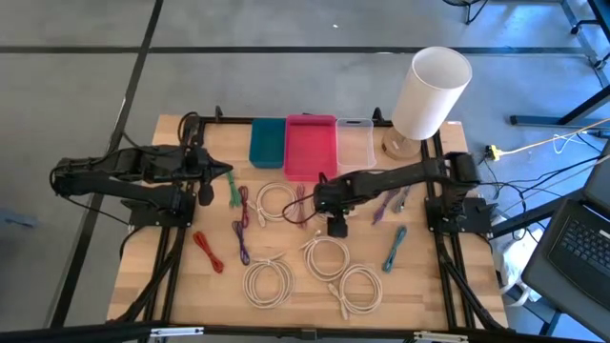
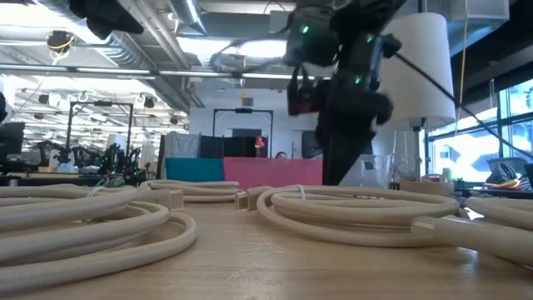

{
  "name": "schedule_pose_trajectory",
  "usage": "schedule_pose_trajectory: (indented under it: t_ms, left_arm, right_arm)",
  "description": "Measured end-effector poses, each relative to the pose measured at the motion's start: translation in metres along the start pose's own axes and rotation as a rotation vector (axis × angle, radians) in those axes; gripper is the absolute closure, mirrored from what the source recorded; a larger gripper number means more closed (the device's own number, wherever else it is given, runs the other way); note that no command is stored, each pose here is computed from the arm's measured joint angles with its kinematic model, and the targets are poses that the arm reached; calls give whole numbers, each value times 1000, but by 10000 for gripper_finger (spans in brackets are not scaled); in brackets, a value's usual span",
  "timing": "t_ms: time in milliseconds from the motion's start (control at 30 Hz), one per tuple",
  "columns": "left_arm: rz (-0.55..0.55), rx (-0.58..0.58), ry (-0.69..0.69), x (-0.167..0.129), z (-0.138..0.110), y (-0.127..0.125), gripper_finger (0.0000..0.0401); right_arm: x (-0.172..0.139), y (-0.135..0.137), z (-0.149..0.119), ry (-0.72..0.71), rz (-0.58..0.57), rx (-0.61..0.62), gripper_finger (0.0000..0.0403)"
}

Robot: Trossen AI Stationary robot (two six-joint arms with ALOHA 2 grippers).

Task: Pick & Place USB Port
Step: Put the light brown HDMI cable into the pink bin

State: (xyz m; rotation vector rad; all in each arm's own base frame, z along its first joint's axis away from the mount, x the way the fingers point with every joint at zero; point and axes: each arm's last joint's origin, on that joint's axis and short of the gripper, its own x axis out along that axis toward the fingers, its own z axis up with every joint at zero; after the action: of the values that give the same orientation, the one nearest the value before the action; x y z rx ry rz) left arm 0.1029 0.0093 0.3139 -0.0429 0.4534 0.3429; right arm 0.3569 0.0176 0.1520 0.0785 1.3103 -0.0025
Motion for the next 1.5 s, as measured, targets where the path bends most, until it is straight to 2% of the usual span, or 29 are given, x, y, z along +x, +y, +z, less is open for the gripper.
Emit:
schedule_pose_trajectory:
  t_ms: [200,333,433,567,600,733,867,1033,1133,1233,1300,1367,1500]
  left_arm:
    - [1,2,4,0,-1,0,397]
    - [1,3,4,0,-1,0,397]
    - [1,2,4,0,-1,0,397]
    - [-4,-10,4,0,-1,0,397]
    - [-4,-11,4,0,-1,0,397]
    - [-6,-22,5,0,-1,0,397]
    - [-6,-23,4,0,-1,0,397]
    - [-7,-25,3,0,0,0,397]
    - [-7,-24,3,0,0,0,397]
    - [-7,-25,-3,0,0,0,397]
    - [-8,-26,-9,0,1,0,397]
    - [-8,-27,-11,0,1,0,397]
    - [-8,-26,-11,0,1,0,397]
  right_arm:
    - [23,0,2,53,4,75,171]
    - [24,0,1,68,4,140,199]
    - [19,1,1,53,5,155,256]
    - [9,1,-3,55,-24,174,369]
    - [6,0,-3,55,-38,178,376]
    - [-7,4,-9,74,-110,227,374]
    - [-28,18,-14,50,-104,235,374]
    - [-81,43,-8,-131,-135,230,374]
    - [-120,46,1,-282,-282,189,374]
    - [-148,27,16,-380,-462,139,374]
    - [-164,3,29,-439,-517,135,374]
    - [-174,-26,40,-483,-521,137,374]
    - [-173,-85,48,-516,-447,178,374]
